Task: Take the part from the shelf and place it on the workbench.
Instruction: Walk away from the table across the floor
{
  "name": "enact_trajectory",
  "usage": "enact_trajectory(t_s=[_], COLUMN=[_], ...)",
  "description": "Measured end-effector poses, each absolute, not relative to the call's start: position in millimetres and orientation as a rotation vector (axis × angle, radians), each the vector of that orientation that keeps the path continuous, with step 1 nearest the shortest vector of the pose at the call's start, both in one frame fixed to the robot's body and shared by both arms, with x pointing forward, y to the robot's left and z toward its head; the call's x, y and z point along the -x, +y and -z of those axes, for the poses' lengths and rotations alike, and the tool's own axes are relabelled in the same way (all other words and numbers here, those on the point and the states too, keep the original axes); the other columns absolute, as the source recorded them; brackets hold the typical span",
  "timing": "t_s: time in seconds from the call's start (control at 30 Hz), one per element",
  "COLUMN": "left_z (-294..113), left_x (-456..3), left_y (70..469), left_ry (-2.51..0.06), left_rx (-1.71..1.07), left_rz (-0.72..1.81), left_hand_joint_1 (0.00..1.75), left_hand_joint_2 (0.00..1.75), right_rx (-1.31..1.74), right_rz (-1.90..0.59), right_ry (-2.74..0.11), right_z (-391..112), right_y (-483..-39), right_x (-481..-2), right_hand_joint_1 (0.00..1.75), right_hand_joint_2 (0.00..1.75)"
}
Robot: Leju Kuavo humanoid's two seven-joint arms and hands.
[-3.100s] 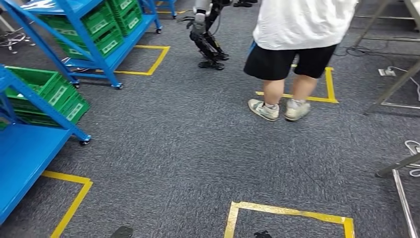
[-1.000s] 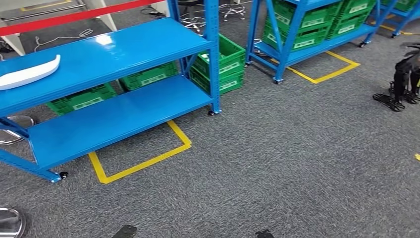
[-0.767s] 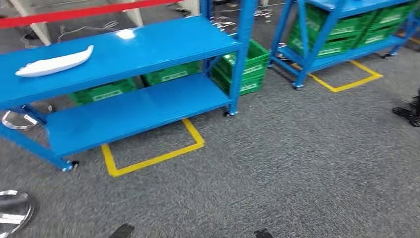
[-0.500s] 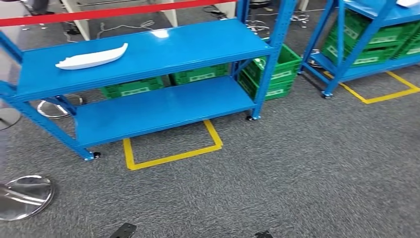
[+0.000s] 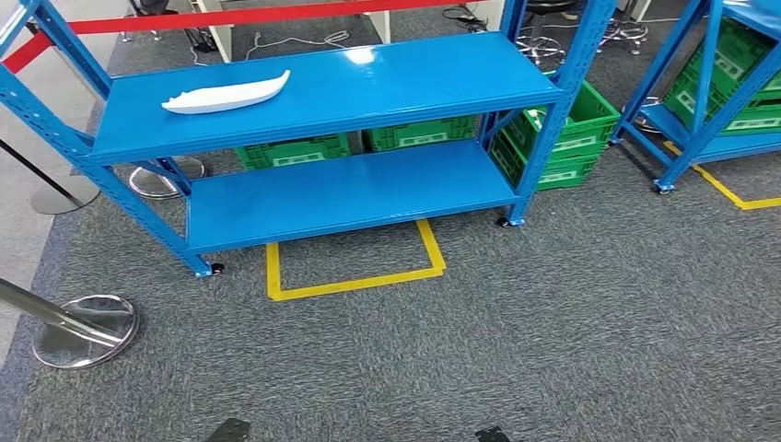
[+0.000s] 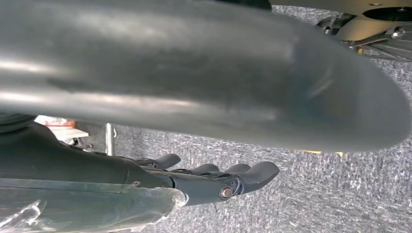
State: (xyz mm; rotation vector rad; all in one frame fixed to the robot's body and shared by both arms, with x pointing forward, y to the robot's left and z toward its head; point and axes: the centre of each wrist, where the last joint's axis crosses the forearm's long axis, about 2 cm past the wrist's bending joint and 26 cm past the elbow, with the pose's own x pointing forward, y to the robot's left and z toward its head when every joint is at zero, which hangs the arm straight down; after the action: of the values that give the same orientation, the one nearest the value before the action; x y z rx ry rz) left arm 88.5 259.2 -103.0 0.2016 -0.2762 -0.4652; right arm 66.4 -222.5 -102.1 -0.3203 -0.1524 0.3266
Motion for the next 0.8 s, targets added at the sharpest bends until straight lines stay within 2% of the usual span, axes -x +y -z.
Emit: enact_trajectory(t_s=[0.6, 0.73, 0.77, 0.8], left_z=[103.2, 103.2, 103.2, 103.2], left_x=[-87.0, -87.0, -87.0, -87.0], left_y=[258.4, 258.7, 258.7, 258.8], left_ry=[-0.275, -0.274, -0.274, -0.274], left_rx=[-0.196, -0.197, -0.197, -0.197], left_rz=[0.462, 0.462, 0.463, 0.463], left_hand_joint_1=[0.00, 0.00, 0.00, 0.00], left_hand_joint_2=[1.75, 0.00, 0.00, 0.44], right_rx=[0.310, 0.308, 0.307, 0.306], right_rz=[-0.303, -0.294, -0.291, -0.289], right_ry=[-0.144, -0.140, -0.139, -0.138], right_z=[102.3, 102.3, 102.3, 102.3], right_y=[-222.6, -222.7, -222.7, -222.6], right_x=[-65.9, -65.8, -65.8, -65.7], right_hand_joint_1=[0.00, 0.00, 0.00, 0.00], right_hand_joint_2=[0.00, 0.00, 0.00, 0.00])
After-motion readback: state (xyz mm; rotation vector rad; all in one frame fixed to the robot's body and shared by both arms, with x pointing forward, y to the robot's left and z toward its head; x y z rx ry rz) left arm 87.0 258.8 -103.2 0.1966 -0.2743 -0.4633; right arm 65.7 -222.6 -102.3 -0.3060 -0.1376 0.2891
